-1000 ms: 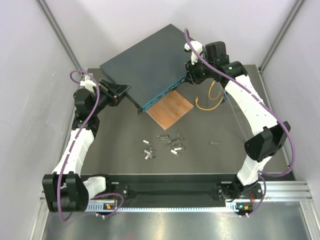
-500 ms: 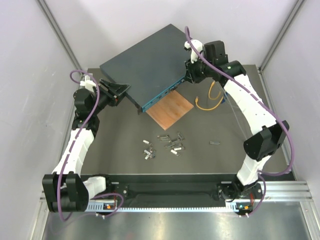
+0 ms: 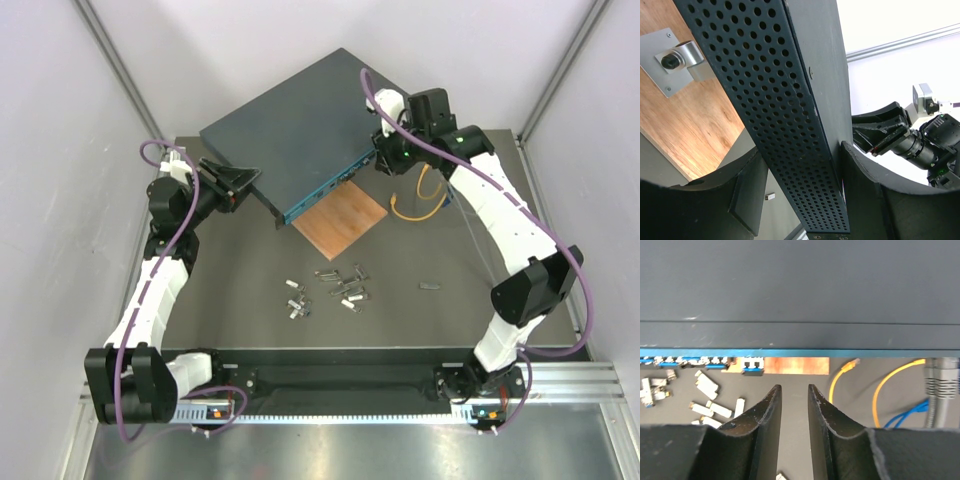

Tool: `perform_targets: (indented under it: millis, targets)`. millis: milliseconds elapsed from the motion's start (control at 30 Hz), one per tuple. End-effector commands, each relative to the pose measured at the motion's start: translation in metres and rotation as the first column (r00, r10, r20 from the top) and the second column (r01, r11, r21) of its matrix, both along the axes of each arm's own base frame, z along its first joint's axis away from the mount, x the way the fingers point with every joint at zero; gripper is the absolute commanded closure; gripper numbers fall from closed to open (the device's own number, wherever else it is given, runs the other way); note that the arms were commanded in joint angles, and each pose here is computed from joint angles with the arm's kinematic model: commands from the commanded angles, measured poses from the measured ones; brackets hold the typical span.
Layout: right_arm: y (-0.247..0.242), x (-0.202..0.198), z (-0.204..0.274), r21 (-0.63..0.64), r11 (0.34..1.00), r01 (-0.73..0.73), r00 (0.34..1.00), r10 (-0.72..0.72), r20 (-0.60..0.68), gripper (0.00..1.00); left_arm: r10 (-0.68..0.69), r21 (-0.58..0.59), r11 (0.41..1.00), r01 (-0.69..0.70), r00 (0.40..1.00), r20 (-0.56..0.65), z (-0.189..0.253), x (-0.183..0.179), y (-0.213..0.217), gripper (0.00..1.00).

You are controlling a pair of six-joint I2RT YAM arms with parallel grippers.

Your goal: Insert the plug into the switch port

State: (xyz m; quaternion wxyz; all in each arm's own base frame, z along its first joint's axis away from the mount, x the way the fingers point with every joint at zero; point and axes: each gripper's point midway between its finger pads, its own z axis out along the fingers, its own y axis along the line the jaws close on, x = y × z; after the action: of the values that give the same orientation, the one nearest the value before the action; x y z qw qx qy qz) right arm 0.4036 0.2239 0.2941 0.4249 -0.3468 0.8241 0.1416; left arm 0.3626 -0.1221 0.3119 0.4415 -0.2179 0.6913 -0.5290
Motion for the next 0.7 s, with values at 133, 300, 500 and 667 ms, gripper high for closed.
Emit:
perform_targets:
  millis: [133,300,500,667]
  targets:
    - [0.015,-0.004,0.034,0.085,0.995,-0.052,0.997,0.047,0.054,0.73,-0.015,0.072,0.997,0.013,0.999,0.030,-0.011,0.008,-0.004,1.00]
    - [0.025,0.002,0.041,0.126,0.990,-0.056,0.997,0.049,0.058,0.74,-0.015,0.072,0.997,0.013,1.000,0.025,-0.013,0.009,-0.004,1.00]
    - [0.034,0.005,0.043,0.149,0.986,-0.070,0.997,0.064,0.048,0.73,-0.012,0.075,0.997,0.010,1.000,0.025,-0.014,0.009,-0.003,1.00]
    - [0.036,0.006,0.043,0.150,0.986,-0.074,0.997,0.067,0.049,0.74,-0.011,0.076,0.997,0.009,1.000,0.026,-0.014,0.008,-0.002,1.00]
